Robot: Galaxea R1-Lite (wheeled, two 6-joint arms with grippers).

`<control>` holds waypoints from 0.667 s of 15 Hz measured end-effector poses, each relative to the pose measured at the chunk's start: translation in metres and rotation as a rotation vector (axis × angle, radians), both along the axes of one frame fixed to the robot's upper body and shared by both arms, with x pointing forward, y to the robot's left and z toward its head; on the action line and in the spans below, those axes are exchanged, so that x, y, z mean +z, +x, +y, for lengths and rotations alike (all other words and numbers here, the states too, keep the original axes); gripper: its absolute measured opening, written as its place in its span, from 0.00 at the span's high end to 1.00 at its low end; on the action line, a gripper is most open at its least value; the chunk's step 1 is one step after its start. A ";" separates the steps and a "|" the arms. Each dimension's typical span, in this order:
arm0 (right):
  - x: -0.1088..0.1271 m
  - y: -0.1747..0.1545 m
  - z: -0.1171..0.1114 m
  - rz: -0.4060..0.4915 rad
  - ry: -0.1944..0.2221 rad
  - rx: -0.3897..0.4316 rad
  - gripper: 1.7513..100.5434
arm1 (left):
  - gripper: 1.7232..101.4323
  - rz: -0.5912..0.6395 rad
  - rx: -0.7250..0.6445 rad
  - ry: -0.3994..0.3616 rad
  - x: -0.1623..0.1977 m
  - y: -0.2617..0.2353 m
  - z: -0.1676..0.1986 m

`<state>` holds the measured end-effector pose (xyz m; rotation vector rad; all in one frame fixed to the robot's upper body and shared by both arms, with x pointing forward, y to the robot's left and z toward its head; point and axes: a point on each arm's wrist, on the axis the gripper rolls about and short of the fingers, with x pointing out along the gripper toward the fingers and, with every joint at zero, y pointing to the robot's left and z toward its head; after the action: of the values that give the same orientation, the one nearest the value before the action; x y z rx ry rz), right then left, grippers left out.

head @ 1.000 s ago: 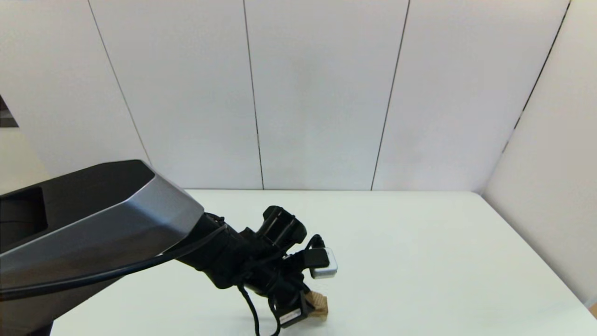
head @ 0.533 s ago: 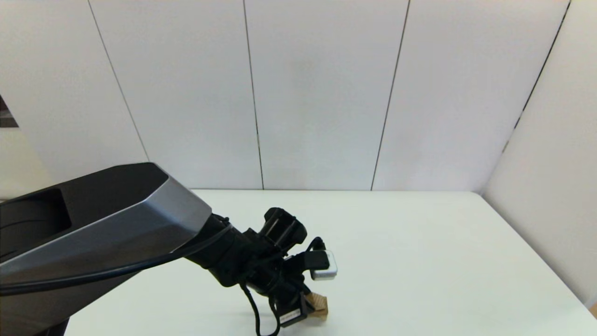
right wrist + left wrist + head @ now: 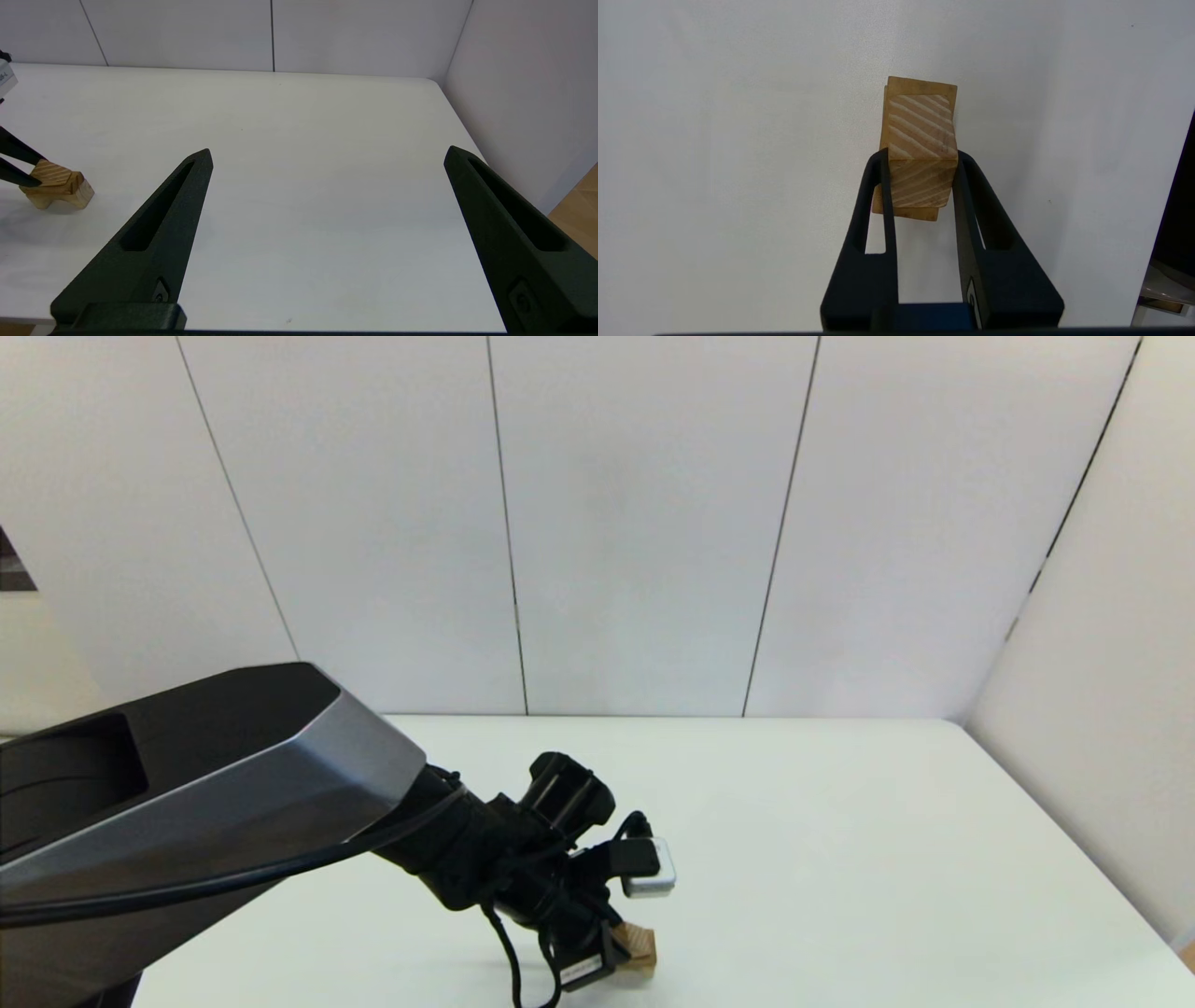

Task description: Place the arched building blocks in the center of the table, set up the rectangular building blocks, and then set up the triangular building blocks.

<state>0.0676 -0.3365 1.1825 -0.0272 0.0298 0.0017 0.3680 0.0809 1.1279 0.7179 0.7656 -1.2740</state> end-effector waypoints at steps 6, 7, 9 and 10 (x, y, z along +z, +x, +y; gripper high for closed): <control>0.000 0.000 0.000 0.000 0.000 0.000 0.03 | 0.80 -0.003 0.000 0.004 0.000 0.000 0.000; 0.000 0.000 0.000 0.000 0.000 0.000 0.03 | 0.80 -0.005 0.000 0.004 0.000 0.000 0.000; 0.000 0.000 0.000 0.000 0.000 0.000 0.03 | 0.67 -0.009 0.003 0.001 0.001 0.001 -0.001; 0.000 0.000 0.000 0.000 0.000 0.000 0.03 | 0.59 -0.010 0.004 0.001 0.001 0.002 -0.001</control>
<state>0.0676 -0.3365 1.1824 -0.0268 0.0300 0.0013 0.3696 0.0798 1.1286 0.7225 0.7588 -1.2653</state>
